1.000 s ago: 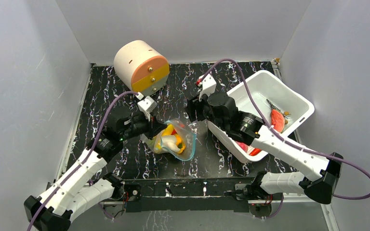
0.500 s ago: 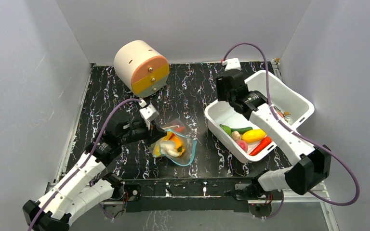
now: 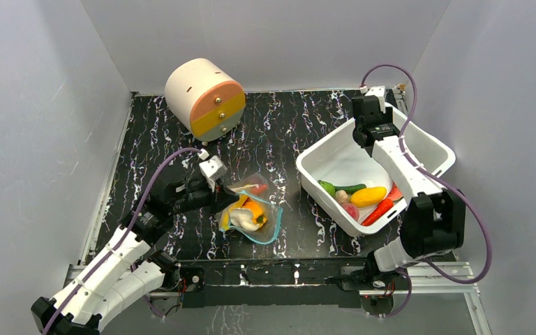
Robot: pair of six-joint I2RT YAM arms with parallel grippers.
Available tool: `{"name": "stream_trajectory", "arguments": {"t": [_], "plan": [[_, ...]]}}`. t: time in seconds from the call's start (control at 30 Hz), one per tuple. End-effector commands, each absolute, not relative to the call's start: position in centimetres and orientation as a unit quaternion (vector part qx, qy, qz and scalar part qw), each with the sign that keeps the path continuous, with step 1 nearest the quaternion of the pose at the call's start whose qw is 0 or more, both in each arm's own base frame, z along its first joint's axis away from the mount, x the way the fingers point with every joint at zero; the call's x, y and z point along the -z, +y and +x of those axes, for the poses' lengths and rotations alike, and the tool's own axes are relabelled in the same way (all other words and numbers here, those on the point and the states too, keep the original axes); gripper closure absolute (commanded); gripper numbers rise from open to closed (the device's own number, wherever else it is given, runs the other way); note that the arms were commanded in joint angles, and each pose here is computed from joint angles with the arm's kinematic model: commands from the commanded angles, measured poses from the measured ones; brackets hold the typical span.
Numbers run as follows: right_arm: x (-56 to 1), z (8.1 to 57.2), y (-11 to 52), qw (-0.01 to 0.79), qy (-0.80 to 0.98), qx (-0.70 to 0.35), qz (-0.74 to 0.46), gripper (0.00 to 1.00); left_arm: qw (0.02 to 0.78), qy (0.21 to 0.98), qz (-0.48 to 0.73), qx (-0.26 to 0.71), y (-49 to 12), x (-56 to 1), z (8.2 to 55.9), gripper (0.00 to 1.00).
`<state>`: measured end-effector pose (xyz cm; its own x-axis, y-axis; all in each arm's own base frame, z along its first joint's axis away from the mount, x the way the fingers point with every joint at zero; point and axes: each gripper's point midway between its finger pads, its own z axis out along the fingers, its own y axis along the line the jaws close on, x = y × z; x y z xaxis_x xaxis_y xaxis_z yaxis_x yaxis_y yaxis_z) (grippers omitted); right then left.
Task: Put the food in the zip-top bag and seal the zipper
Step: Pick up the fake vegetable from the bin.
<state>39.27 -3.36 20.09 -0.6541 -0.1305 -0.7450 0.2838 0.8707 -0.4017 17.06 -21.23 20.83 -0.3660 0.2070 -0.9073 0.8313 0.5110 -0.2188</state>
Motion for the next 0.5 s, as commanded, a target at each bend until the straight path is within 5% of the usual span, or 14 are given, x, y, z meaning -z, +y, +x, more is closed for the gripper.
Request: {"name": "stream_trajectory", "arguments": {"t": [0.0, 0.47], "plan": [[-20.0, 39.8, -6.7, 0.399, 0.857, 0.321, 0.060, 0.53, 0.450, 0.737, 0.357, 0.357, -21.3, -21.1, 16.7, 1.00], [-12.7, 38.9, -10.2, 0.295, 0.876, 0.373, 0.077, 0.47, 0.470, 0.732, 0.352, 0.344, -20.8, -21.7, 16.9, 1.00]]}}
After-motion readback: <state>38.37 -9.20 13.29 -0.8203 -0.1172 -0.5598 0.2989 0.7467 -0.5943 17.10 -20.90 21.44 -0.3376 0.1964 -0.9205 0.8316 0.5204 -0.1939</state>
